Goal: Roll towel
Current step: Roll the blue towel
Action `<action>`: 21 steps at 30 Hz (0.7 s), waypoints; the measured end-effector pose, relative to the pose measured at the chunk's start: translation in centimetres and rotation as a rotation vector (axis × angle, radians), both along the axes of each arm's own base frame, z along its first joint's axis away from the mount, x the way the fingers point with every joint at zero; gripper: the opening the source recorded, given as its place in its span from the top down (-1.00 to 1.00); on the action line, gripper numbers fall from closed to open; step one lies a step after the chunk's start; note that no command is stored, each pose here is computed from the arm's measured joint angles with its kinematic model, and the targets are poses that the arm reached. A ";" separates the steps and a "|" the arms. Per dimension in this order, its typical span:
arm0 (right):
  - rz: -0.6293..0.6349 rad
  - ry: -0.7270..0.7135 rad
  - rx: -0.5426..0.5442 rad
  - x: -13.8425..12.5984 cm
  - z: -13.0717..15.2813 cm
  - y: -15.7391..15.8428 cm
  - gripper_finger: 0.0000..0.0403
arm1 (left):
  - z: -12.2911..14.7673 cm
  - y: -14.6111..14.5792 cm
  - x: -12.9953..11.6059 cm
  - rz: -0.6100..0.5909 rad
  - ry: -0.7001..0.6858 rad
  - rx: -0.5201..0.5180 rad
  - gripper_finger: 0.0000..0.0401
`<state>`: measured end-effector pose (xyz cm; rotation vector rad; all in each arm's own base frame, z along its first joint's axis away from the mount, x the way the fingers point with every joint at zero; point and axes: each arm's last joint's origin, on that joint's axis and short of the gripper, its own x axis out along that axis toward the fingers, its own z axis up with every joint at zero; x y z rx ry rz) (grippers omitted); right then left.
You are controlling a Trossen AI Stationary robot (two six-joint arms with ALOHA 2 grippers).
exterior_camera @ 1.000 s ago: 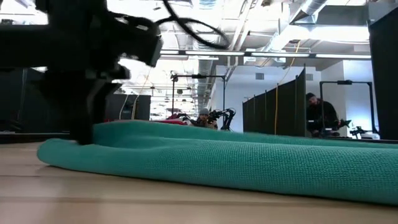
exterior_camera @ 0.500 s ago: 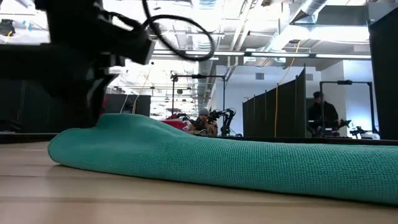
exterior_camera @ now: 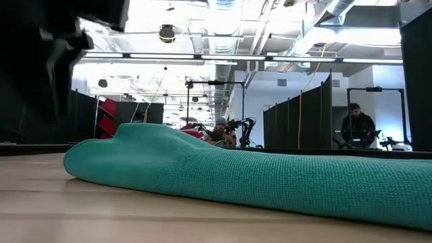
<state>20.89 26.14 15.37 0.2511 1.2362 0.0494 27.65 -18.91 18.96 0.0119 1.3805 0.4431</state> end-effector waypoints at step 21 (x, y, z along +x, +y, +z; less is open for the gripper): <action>-0.383 0.079 -0.050 -0.1 0.8 -1.5 0.89 | 3.1 0.7 3.9 -0.209 -0.350 -0.227 0.41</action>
